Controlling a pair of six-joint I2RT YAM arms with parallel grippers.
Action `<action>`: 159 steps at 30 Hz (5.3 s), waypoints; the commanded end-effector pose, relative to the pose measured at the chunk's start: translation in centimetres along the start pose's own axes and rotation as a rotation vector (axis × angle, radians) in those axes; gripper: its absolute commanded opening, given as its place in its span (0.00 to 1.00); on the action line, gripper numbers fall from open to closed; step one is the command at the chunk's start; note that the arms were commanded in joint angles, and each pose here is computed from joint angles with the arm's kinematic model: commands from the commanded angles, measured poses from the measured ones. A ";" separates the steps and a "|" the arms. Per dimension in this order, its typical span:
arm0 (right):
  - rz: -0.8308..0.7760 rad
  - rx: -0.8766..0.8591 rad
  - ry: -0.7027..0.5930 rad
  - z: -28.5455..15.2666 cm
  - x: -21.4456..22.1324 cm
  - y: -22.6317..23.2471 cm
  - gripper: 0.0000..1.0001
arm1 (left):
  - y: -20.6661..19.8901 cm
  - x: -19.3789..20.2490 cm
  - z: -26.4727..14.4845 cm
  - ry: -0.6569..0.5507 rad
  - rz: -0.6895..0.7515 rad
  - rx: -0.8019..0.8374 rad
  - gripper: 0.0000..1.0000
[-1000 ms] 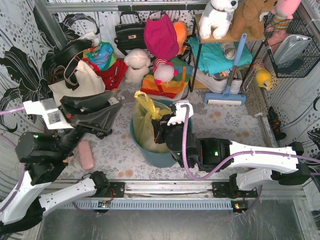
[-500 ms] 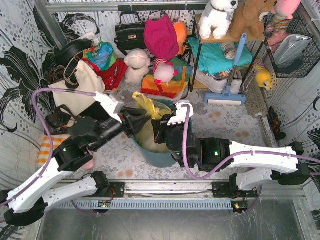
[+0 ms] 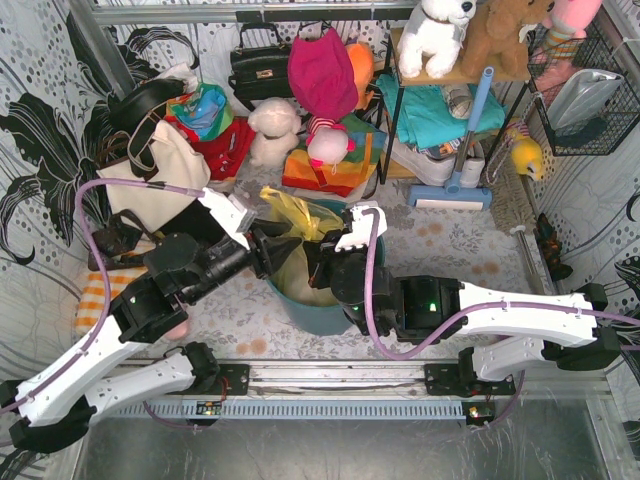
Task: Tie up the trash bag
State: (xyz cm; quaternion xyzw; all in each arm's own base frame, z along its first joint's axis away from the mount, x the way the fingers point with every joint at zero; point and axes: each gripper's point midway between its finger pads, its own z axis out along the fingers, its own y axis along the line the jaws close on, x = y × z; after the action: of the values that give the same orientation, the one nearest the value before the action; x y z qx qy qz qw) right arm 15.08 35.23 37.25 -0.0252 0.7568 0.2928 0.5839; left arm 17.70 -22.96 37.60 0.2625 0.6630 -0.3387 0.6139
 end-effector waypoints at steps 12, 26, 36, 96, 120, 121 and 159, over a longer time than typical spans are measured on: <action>0.042 -0.053 0.015 0.0 0.2 1.8 0.00 | 0.6 0.1 1.3 0.011 0.081 -0.006 0.15; 0.040 -0.009 0.047 2.3 1.9 0.4 0.00 | 0.1 -1.1 -1.1 -0.003 0.068 0.016 0.00; 0.040 -0.001 0.031 3.4 2.6 -0.1 0.00 | -0.7 -1.6 -1.5 -0.004 0.058 0.053 0.00; -0.120 0.068 -0.720 4.4 -6.6 -1.2 0.00 | -0.6 -8.9 -5.8 -0.124 0.008 0.003 0.41; -0.110 0.065 -0.720 3.7 -7.6 -1.4 0.00 | 6.3 -9.0 4.6 0.174 -0.179 -0.004 0.51; -0.111 0.065 -0.721 3.7 -7.7 -1.4 0.00 | 6.7 -8.5 4.6 0.181 -0.196 0.004 0.51; -0.395 0.009 -0.839 3.7 -8.5 1.5 0.00 | 3.1 5.5 0.9 0.400 -0.400 0.216 0.49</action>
State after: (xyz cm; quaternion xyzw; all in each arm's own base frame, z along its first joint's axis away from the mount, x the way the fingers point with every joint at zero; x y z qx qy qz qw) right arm 20.69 37.44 42.03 -0.0854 0.4735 0.1492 0.8639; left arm 20.25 -22.30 30.66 0.2351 0.7838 -0.4658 0.3369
